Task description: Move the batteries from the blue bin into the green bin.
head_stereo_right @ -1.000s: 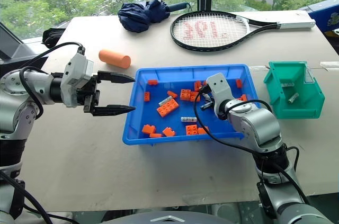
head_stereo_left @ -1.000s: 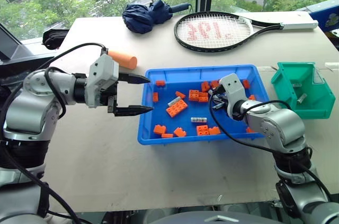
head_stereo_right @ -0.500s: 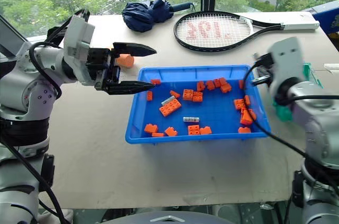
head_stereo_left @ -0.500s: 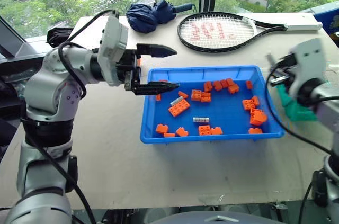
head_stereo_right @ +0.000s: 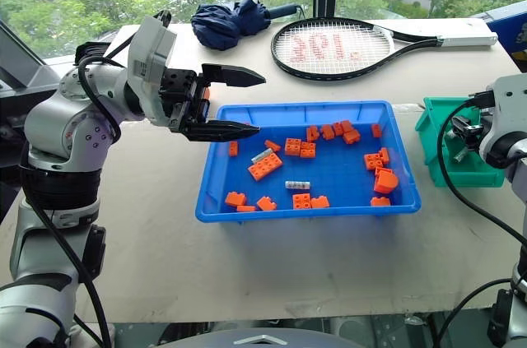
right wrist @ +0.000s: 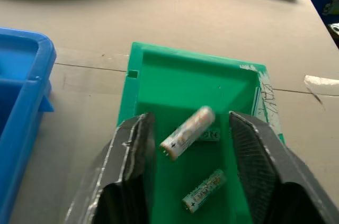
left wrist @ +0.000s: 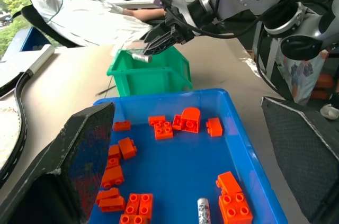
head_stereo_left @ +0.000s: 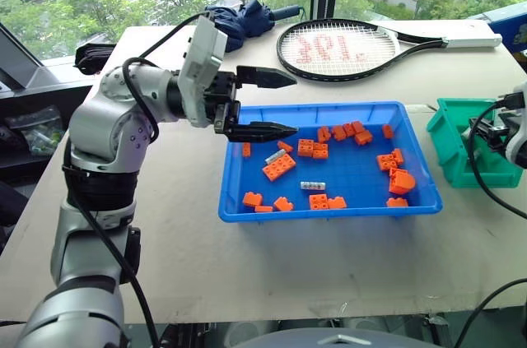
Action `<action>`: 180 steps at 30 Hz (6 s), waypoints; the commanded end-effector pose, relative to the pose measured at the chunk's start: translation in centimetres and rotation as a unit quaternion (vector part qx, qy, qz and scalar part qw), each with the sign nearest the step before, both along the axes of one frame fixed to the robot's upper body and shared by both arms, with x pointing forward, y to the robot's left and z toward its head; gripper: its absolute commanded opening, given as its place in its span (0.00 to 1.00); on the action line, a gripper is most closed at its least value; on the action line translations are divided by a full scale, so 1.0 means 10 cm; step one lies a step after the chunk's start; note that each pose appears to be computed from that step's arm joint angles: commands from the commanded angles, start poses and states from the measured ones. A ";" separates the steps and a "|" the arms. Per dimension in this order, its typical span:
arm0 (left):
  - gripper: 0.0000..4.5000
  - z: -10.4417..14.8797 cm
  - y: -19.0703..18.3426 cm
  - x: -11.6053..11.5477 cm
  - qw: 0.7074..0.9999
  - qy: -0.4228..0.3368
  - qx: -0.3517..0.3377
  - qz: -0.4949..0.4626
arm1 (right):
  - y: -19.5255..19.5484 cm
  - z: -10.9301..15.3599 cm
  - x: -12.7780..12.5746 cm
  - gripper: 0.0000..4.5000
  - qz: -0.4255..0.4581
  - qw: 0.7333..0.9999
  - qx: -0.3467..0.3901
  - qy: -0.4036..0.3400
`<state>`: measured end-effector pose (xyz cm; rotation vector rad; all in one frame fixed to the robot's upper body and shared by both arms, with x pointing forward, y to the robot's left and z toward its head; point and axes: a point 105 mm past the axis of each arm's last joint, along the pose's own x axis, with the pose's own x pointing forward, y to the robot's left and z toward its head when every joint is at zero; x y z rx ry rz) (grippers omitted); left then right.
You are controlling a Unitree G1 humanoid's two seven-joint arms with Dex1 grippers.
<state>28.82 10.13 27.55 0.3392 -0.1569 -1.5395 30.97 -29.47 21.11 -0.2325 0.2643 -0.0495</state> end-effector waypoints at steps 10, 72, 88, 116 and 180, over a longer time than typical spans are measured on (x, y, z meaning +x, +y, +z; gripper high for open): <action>1.00 -0.52 0.65 -0.12 0.989 0.045 0.095 0.103 | 1.41 0.03 -0.17 0.98 0.367 0.930 -0.002 0.008; 1.00 0.12 0.02 -0.01 0.997 0.016 -0.052 0.050 | 0.08 0.31 0.03 0.01 0.119 0.992 -0.025 0.045; 1.00 -0.29 0.88 0.18 0.981 0.016 0.055 0.188 | 0.50 0.29 0.24 0.70 0.205 0.979 -0.014 0.008; 1.00 -0.62 1.38 -0.04 0.957 0.046 0.121 0.258 | 3.61 -0.62 0.28 0.70 0.586 0.805 -0.071 0.057; 1.00 -0.66 1.22 0.05 0.963 0.046 0.122 0.235 | 2.71 -1.03 -0.07 0.02 0.516 0.831 -0.087 0.191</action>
